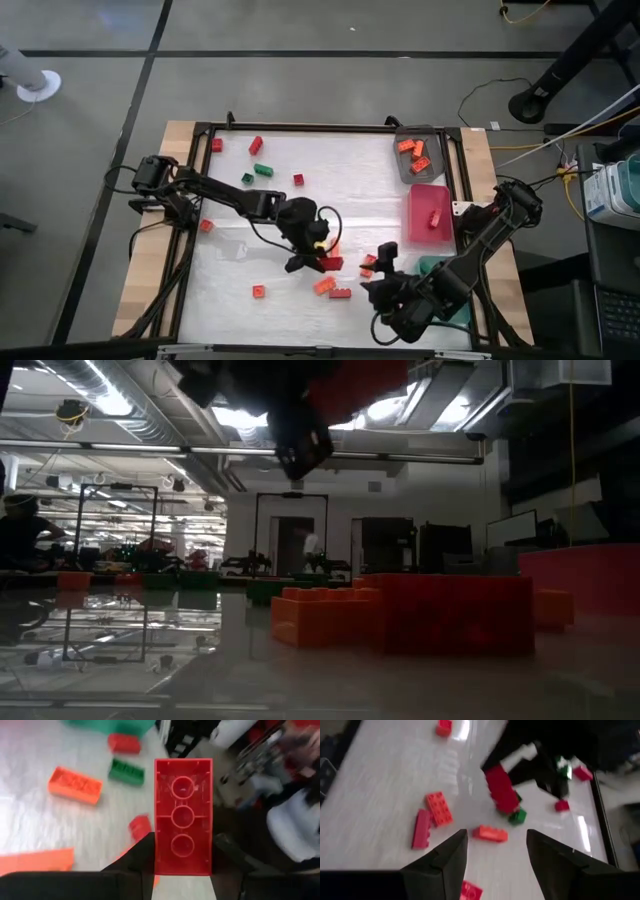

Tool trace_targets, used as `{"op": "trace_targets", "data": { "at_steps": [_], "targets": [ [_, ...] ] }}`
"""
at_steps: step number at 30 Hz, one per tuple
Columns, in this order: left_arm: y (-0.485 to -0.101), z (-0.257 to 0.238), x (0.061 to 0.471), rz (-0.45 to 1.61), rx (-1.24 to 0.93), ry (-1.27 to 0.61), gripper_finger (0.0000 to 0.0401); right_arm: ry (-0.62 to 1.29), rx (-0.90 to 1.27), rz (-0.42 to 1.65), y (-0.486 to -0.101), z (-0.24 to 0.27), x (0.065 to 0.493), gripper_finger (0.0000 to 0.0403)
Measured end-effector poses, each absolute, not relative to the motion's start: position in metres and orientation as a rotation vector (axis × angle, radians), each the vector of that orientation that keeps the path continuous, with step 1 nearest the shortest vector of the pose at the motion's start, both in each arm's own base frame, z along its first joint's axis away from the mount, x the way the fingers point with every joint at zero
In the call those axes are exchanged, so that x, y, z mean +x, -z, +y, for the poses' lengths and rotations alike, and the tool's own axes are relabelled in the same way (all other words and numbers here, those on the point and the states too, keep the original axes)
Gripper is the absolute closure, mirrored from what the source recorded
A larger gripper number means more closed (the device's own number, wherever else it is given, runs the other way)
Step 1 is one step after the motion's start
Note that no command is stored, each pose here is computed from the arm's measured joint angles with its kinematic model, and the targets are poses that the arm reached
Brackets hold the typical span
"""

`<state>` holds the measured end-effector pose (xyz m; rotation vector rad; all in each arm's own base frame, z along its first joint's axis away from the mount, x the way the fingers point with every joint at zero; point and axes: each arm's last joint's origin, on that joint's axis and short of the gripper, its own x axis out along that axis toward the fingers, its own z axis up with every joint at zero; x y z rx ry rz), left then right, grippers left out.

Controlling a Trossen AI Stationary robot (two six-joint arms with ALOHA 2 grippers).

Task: Sort blocks
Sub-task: Put the red game piece into the red bin

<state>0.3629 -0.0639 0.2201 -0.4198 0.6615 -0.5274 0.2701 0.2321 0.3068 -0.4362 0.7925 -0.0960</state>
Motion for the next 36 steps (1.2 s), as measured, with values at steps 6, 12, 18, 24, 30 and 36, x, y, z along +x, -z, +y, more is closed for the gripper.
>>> {"op": "trace_targets", "data": {
  "at_steps": [6, 12, 18, 24, 30, 36],
  "targets": [
    [-0.231, -0.065, 0.369, 0.539, -0.429, 0.564, 0.0273, 0.081, -0.474, 0.748, -0.311, 0.225, 0.285, 0.0201],
    [-0.234, -0.068, 0.369, 0.516, -0.421, 0.578, 0.0273, 0.071, -0.481, 0.761, -0.312, 0.206, 0.303, 0.0201],
    [-0.234, -0.069, 0.369, 0.505, -0.392, 0.588, 0.0272, -0.03, -0.388, 0.787, -0.312, 0.192, 0.319, 0.0201],
    [-0.234, -0.069, 0.369, 0.5, -0.375, 0.59, 0.0271, -0.061, -0.364, 0.799, -0.313, 0.182, 0.326, 0.023],
    [-0.234, -0.068, 0.369, 0.507, -0.388, 0.58, 0.0235, -0.074, -0.398, 0.805, -0.312, 0.182, 0.326, 0.031],
    [-0.23, -0.066, 0.368, 0.543, -0.4, 0.555, 0.0177, -0.048, -0.413, 0.864, -0.308, 0.178, 0.321, 0.031]
  ]
}}
